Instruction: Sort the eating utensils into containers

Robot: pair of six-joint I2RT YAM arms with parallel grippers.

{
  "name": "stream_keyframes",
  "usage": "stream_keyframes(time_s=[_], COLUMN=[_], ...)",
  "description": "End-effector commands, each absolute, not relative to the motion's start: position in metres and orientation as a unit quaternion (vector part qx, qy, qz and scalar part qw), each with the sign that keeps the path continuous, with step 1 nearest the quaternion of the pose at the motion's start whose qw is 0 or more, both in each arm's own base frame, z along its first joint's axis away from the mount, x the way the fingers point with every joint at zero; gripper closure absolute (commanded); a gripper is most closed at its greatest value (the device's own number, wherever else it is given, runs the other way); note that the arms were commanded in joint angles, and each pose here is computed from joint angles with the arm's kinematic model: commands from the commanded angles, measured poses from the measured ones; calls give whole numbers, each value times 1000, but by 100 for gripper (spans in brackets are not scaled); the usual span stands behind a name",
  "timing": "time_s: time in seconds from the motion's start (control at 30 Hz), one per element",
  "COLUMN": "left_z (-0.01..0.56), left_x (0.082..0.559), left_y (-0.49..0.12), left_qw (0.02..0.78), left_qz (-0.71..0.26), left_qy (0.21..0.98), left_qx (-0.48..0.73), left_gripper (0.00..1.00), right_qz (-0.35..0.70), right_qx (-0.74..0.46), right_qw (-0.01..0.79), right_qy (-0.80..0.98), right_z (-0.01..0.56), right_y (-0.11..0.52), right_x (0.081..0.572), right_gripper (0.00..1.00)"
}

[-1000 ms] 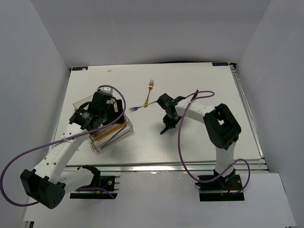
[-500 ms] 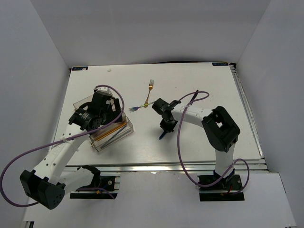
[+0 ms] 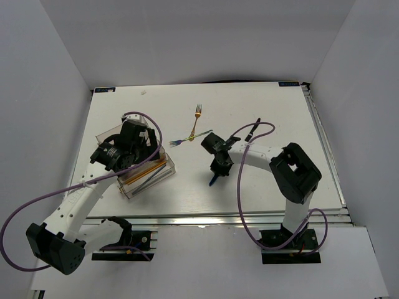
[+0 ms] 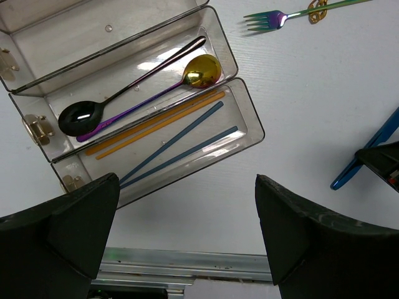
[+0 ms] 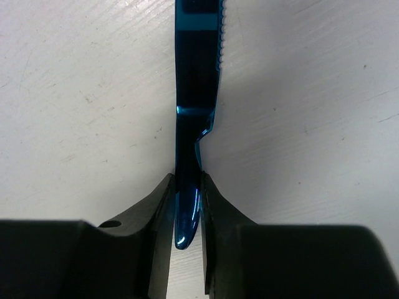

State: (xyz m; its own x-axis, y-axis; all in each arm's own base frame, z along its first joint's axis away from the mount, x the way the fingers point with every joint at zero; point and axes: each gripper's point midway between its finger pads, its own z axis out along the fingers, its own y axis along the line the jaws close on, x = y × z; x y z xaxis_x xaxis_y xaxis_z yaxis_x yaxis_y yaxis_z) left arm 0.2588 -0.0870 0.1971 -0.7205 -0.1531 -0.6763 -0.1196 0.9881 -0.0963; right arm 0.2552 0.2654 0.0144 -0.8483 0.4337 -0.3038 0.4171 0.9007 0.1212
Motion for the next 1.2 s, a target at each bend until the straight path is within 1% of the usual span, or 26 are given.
stream_keyframes(time_s=[0.0,0.07,0.13,0.17,0.23,0.3,0.4,0.43,0.47,0.5,0.6,0.73,0.77,0.9,1.1,1.17], left_z=[207,208,207,208,208,210,211,211,211,211,211,211,211,210,213,215], left_x=[257,257,256,256,255,254,253,253,253,252,251,250,251,251,250,249], left_y=[-86,-85,-84,-83,-83,-82,-79,-79,-78,-77,-76,-75,-75,-76,-70,-67], left_qw=[382,383,383,384,384,385,386,385,387,387,387,387,387,389,397,399], left_qz=[-29,-29,-26,-25,-24,-23,-18,-17,-16,-15,-12,-9,-10,-13,-5,2], left_qy=[920,920,920,919,919,919,918,919,918,918,918,918,918,917,913,912], left_qx=[-82,-82,-83,-83,-84,-84,-85,-85,-85,-85,-85,-84,-85,-87,-95,-99], left_gripper=[2,2,2,2,2,2,2,2,2,2,2,2,2,2,2,2], right_qz=[-18,-31,-39,-44,-48,-54,-85,-85,-91,-88,-89,-132,-140,-175,-210,-230], right_qx=[202,199,194,193,194,195,195,195,194,195,196,191,190,185,186,180], right_qw=[97,85,79,73,64,51,34,33,29,28,16,-21,-25,-42,-45,-57], right_qy=[974,976,977,978,978,978,977,977,976,976,977,972,971,966,959,955], right_z=[-27,-35,-39,-42,-45,-49,-53,-53,-55,-55,-59,-67,-68,-69,-64,-66], right_y=[247,244,243,242,240,239,231,233,231,232,231,219,217,205,196,192], right_x=[214,208,204,202,198,193,186,187,185,185,179,164,162,151,148,144], right_gripper=[88,84,77,75,64,58,59,61,73,76,78,76,72,64,64,64])
